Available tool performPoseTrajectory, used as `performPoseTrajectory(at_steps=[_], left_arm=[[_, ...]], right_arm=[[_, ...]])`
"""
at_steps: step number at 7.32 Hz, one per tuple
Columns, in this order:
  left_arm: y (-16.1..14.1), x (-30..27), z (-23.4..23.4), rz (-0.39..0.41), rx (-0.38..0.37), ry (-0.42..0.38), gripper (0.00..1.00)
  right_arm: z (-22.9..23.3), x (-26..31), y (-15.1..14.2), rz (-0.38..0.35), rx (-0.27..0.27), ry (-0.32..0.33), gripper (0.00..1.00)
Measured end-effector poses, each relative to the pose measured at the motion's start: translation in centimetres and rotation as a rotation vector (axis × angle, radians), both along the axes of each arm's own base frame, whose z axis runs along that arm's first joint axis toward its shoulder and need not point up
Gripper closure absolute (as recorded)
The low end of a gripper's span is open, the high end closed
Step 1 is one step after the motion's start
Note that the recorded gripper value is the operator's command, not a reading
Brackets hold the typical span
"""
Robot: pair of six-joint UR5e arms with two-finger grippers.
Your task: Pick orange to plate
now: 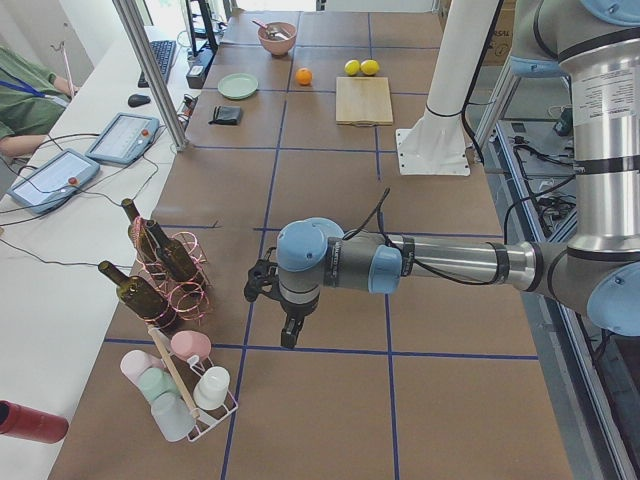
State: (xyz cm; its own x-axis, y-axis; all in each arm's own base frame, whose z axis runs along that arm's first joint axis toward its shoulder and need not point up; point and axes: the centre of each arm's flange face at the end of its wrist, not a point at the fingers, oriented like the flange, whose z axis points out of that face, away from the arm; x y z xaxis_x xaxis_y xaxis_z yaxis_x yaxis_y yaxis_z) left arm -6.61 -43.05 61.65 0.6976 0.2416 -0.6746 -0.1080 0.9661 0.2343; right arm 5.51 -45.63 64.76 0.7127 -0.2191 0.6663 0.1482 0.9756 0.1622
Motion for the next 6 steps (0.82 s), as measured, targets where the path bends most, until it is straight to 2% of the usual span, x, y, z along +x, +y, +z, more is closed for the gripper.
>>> performPoseTrajectory(at_steps=[4,5,6], left_arm=[[0.0,0.0,-1.1,0.006,0.039,-0.005,0.0],[-0.8,0.1,-2.2,0.008,0.099,-0.007,0.0],[-2.1,0.2,-4.0,0.006,0.197,-0.007,0.0]], right_arm=[[-0.3,0.0,-0.2,-0.001,0.007,-0.003,0.0],[-0.4,0.0,-0.3,-0.002,0.011,-0.003,0.0],[-0.5,0.0,-0.3,-0.002,0.013,-0.004,0.0]])
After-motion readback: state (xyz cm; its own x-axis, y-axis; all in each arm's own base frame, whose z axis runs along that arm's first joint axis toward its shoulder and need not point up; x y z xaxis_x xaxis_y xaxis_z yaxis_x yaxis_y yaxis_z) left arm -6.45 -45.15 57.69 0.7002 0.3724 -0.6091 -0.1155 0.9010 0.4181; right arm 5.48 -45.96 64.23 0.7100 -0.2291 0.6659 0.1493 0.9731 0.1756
